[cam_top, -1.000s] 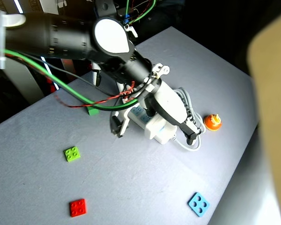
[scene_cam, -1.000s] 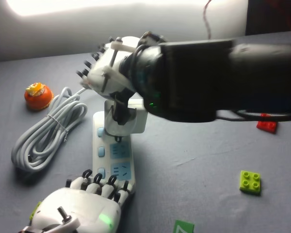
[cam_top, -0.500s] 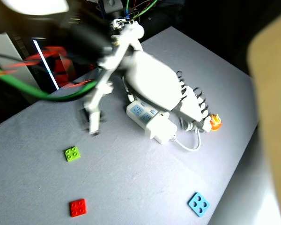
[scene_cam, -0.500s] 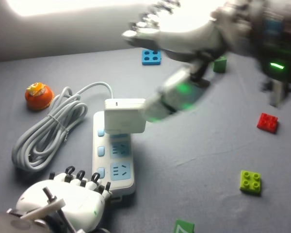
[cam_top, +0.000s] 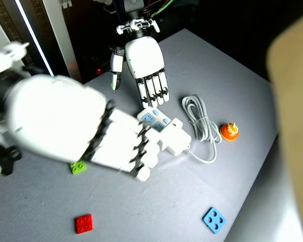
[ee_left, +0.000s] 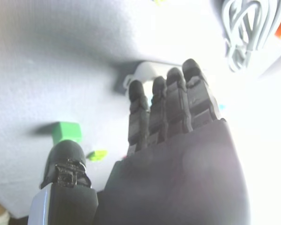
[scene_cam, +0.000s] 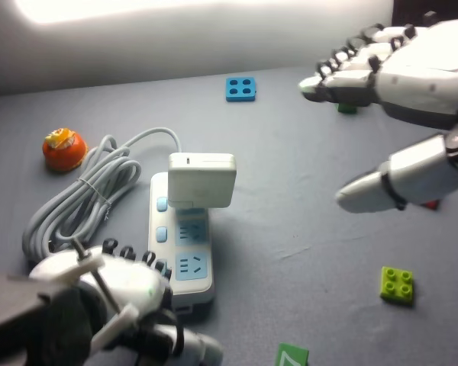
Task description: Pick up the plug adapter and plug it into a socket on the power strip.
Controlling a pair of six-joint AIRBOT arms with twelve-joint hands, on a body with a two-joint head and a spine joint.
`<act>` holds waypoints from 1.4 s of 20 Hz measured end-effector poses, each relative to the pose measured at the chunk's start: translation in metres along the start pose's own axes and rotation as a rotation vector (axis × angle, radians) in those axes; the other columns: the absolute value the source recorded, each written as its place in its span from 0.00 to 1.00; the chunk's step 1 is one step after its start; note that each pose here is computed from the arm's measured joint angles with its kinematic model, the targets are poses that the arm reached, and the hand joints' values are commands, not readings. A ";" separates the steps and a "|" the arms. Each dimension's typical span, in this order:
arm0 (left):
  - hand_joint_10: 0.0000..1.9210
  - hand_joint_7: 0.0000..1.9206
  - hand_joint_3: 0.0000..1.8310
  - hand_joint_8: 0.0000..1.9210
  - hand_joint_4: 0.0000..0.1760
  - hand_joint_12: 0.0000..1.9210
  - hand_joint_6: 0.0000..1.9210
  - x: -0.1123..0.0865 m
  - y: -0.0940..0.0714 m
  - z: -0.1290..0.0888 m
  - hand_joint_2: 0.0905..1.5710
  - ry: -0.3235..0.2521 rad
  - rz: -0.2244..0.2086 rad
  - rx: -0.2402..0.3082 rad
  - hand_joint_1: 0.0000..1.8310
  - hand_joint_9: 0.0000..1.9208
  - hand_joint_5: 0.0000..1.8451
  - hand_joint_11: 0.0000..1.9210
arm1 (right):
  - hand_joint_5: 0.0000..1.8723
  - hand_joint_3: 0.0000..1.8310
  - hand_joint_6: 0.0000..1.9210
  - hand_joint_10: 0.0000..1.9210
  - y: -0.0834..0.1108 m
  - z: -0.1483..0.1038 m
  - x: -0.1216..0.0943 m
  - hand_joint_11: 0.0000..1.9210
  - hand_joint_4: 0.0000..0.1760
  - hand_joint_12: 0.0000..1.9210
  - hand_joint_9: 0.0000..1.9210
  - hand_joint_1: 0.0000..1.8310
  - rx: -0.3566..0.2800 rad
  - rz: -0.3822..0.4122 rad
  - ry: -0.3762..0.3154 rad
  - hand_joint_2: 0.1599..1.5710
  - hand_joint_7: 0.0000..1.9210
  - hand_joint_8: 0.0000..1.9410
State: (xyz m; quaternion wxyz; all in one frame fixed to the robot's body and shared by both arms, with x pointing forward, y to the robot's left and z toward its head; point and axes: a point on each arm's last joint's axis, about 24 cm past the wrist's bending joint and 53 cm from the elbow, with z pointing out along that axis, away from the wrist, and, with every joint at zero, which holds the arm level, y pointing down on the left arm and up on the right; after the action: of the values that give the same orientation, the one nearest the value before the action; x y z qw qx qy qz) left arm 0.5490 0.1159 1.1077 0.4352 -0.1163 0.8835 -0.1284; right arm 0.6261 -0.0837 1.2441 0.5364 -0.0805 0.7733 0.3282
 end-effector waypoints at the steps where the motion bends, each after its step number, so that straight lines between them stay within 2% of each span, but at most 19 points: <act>1: 0.00 0.11 0.00 0.00 0.00 0.28 0.00 -0.020 -0.001 0.004 0.77 -0.053 0.016 0.002 0.00 0.11 0.12 0.00 | 0.22 0.00 0.01 0.01 -0.001 -0.004 0.002 0.02 0.00 0.52 0.19 0.21 -0.004 -0.002 0.002 0.64 0.22 0.00; 2: 0.00 0.12 0.00 0.00 0.00 0.33 0.00 -0.053 0.005 0.006 0.77 -0.146 0.032 -0.016 0.00 0.13 0.14 0.00 | 0.26 0.00 0.01 0.01 0.000 -0.010 0.006 0.06 0.00 0.54 0.23 0.21 -0.012 -0.002 0.008 0.65 0.27 0.00; 3: 0.00 0.14 0.00 0.00 0.00 0.36 0.00 -0.069 0.011 0.004 0.77 -0.189 0.033 -0.036 0.00 0.14 0.15 0.00 | 0.28 0.00 0.01 0.01 -0.002 -0.014 0.010 0.08 0.00 0.55 0.26 0.21 -0.007 -0.002 0.014 0.66 0.29 0.00; 7: 0.01 0.23 0.00 0.01 0.00 0.42 0.01 -0.072 0.017 0.008 0.78 -0.145 -0.020 -0.064 0.00 0.22 0.26 0.02 | 0.46 0.00 0.03 0.06 -0.005 -0.018 0.010 0.21 0.00 0.69 0.44 0.25 -0.004 -0.060 0.013 0.67 0.47 0.03; 10: 0.01 0.31 0.00 0.01 0.00 0.46 0.01 -0.097 0.016 0.004 0.79 -0.202 -0.035 -0.055 0.00 0.30 0.33 0.06 | 0.52 0.00 0.06 0.44 -0.002 -0.018 0.009 0.24 0.00 0.78 0.36 0.24 -0.016 -0.070 0.009 0.69 0.52 0.07; 11: 0.01 0.33 0.00 0.00 0.00 0.47 0.01 -0.100 0.017 0.003 0.79 -0.208 -0.043 -0.062 0.00 0.31 0.35 0.07 | 0.51 0.00 0.13 0.50 -0.002 -0.018 0.007 0.25 0.00 0.80 0.36 0.26 -0.015 -0.069 0.005 0.69 0.51 0.14; 13: 0.01 0.38 0.00 0.01 0.00 0.48 0.01 -0.104 0.017 0.001 0.79 -0.204 -0.051 -0.069 0.02 0.35 0.39 0.10 | 0.41 0.00 0.41 0.59 -0.001 -0.018 0.005 0.26 0.00 0.84 0.35 0.24 -0.016 -0.069 0.000 0.69 0.44 0.38; 14: 0.04 0.45 0.00 0.02 0.00 0.53 0.01 -0.113 0.011 -0.003 0.80 -0.218 -0.069 -0.054 0.03 0.43 0.43 0.18 | 0.33 0.00 0.69 0.75 0.001 -0.018 0.005 0.25 0.00 0.92 0.30 0.24 -0.021 -0.069 0.000 0.70 0.34 0.68; 16: 0.07 0.51 0.00 0.03 0.00 0.57 0.02 -0.119 0.008 -0.005 0.81 -0.227 -0.069 -0.047 0.03 0.48 0.49 0.23 | 0.34 0.00 0.75 0.81 0.000 -0.018 0.005 0.29 0.00 0.93 0.32 0.25 -0.020 -0.069 0.000 0.71 0.36 0.76; 17: 0.21 0.55 0.00 0.04 0.00 0.62 0.03 -0.121 0.007 -0.006 0.81 -0.230 -0.073 -0.046 0.04 0.47 0.55 0.26 | 0.35 0.00 0.78 0.83 0.000 -0.018 0.005 0.33 0.00 0.92 0.35 0.26 -0.020 -0.067 0.000 0.70 0.37 0.80; 18: 0.42 0.58 0.00 0.07 0.00 0.69 0.06 -0.121 0.008 -0.007 0.81 -0.223 -0.089 -0.046 0.06 0.43 0.59 0.28 | 0.36 0.00 0.82 0.87 0.000 -0.018 0.005 0.34 0.00 0.94 0.36 0.26 -0.020 -0.062 0.000 0.70 0.38 0.85; 19: 0.77 0.44 0.00 0.57 0.00 0.84 0.53 -0.124 0.008 -0.008 0.81 -0.223 -0.100 -0.048 0.11 0.35 0.46 0.29 | 0.34 0.00 0.93 0.94 0.000 -0.018 0.006 0.38 0.00 0.99 0.38 0.28 -0.017 -0.058 0.002 0.70 0.39 0.94; 20: 0.95 0.36 0.00 0.89 0.00 0.97 0.89 -0.131 0.009 -0.009 0.82 -0.233 -0.111 -0.051 0.13 0.34 0.36 0.29 | 0.33 0.00 0.99 0.99 0.000 -0.018 0.006 0.43 0.00 1.00 0.41 0.31 -0.016 -0.054 0.003 0.69 0.39 0.99; 21: 0.99 0.36 0.00 0.98 0.00 0.99 0.98 -0.139 0.010 -0.010 0.83 -0.252 -0.117 -0.053 0.15 0.36 0.33 0.32 | 0.35 0.00 1.00 1.00 0.000 -0.018 0.006 0.46 0.00 1.00 0.43 0.32 -0.016 -0.052 0.003 0.70 0.39 1.00; 22: 1.00 0.38 0.00 1.00 0.00 1.00 1.00 -0.149 0.010 -0.012 0.83 -0.275 -0.119 -0.055 0.21 0.41 0.32 0.38 | 0.38 0.00 1.00 1.00 0.000 -0.018 0.006 0.50 0.00 1.00 0.46 0.32 -0.015 -0.050 0.003 0.71 0.41 1.00; 24: 1.00 0.44 0.00 1.00 0.21 1.00 1.00 -0.161 0.010 -0.015 0.83 -0.299 -0.119 -0.054 0.26 0.48 0.42 0.46 | 0.44 0.00 1.00 1.00 0.000 -0.018 0.007 0.57 0.00 1.00 0.50 0.32 -0.014 -0.050 0.003 0.74 0.44 1.00; 26: 1.00 0.56 0.00 1.00 0.25 1.00 1.00 -0.165 0.011 -0.015 0.85 -0.298 -0.133 -0.057 0.28 0.58 0.57 0.56 | 0.49 0.00 1.00 1.00 0.000 -0.018 0.006 0.67 0.00 1.00 0.59 0.32 -0.015 -0.050 0.003 0.76 0.52 1.00; 27: 1.00 0.67 0.00 1.00 0.24 1.00 1.00 -0.167 0.012 -0.016 0.87 -0.304 -0.131 -0.059 0.30 0.68 0.66 0.67 | 0.54 0.01 1.00 1.00 0.000 -0.018 0.006 0.76 0.00 1.00 0.67 0.28 -0.014 -0.050 0.003 0.82 0.58 1.00; 28: 1.00 0.67 0.00 1.00 0.24 1.00 1.00 -0.168 0.013 -0.016 0.87 -0.306 -0.131 -0.063 0.30 0.68 0.66 0.67 | 0.54 0.01 1.00 1.00 0.000 -0.018 0.006 0.76 0.00 1.00 0.67 0.28 -0.015 -0.050 0.003 0.82 0.58 1.00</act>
State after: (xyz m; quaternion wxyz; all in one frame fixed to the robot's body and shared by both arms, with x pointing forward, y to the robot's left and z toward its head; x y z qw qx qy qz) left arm 0.6348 0.1831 1.2367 0.5515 -0.2055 0.8010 -0.1098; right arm 0.6091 -0.0931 1.2424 0.5428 -0.1044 0.7693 0.3204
